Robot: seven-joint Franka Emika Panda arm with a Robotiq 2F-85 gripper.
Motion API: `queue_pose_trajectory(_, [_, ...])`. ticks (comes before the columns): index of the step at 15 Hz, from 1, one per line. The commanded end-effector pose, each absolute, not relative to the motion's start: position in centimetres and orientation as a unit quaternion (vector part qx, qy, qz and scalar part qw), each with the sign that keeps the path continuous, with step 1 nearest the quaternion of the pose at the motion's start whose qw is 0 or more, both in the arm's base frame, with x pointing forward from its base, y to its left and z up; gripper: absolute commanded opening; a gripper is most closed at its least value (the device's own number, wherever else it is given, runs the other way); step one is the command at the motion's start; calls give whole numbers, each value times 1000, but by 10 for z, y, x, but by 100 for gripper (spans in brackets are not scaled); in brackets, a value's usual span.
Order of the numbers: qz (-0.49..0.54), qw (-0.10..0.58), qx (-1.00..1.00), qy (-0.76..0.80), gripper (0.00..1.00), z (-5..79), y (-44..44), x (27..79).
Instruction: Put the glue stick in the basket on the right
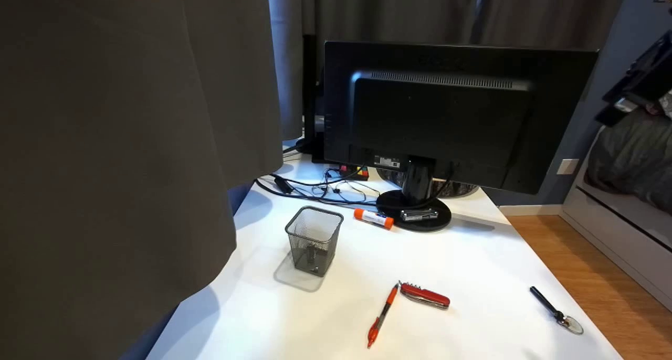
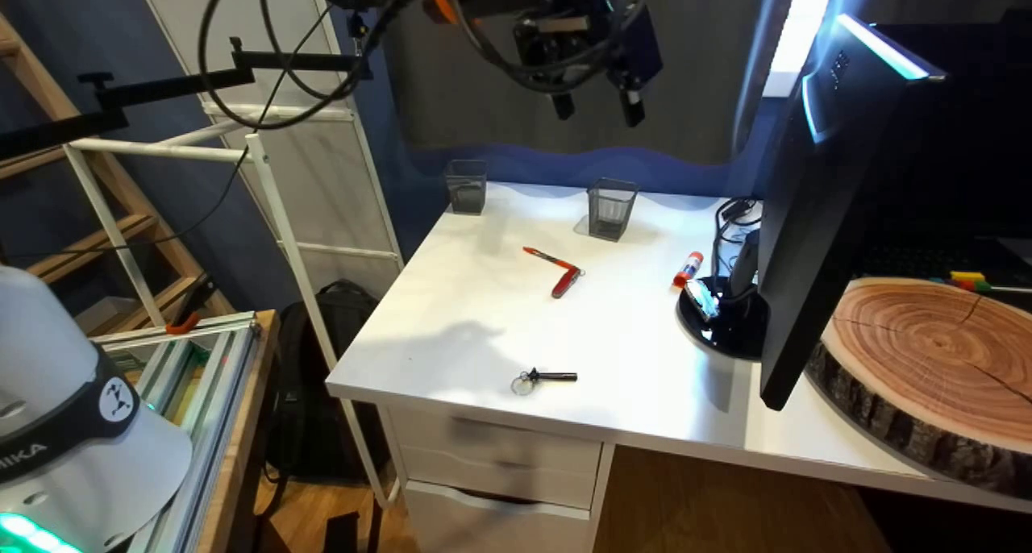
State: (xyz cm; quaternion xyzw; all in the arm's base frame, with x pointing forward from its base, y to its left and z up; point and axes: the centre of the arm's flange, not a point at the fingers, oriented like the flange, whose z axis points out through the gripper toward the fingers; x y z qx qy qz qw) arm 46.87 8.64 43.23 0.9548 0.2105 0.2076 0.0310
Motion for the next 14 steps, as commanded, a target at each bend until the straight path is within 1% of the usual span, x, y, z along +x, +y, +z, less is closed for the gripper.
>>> queue_pose_trajectory(1, [209,31,953,217,100,427,87,481])
queue_pose_trajectory(3, [207,32,952,223,100,419,89,495])
queue_pose_trajectory(7, [203,37,954,217,100,416,96,505])
queue_pose_trajectory(9, [202,26,950,237,100,392,127,551])
queue_pose_trajectory(11, [224,33,940,257,100,385,148,580])
queue_pose_trajectory(12, [229,53,934,268,100,378,160,594])
queue_pose_trajectory(14, [225,70,928,290,100,360,181,622])
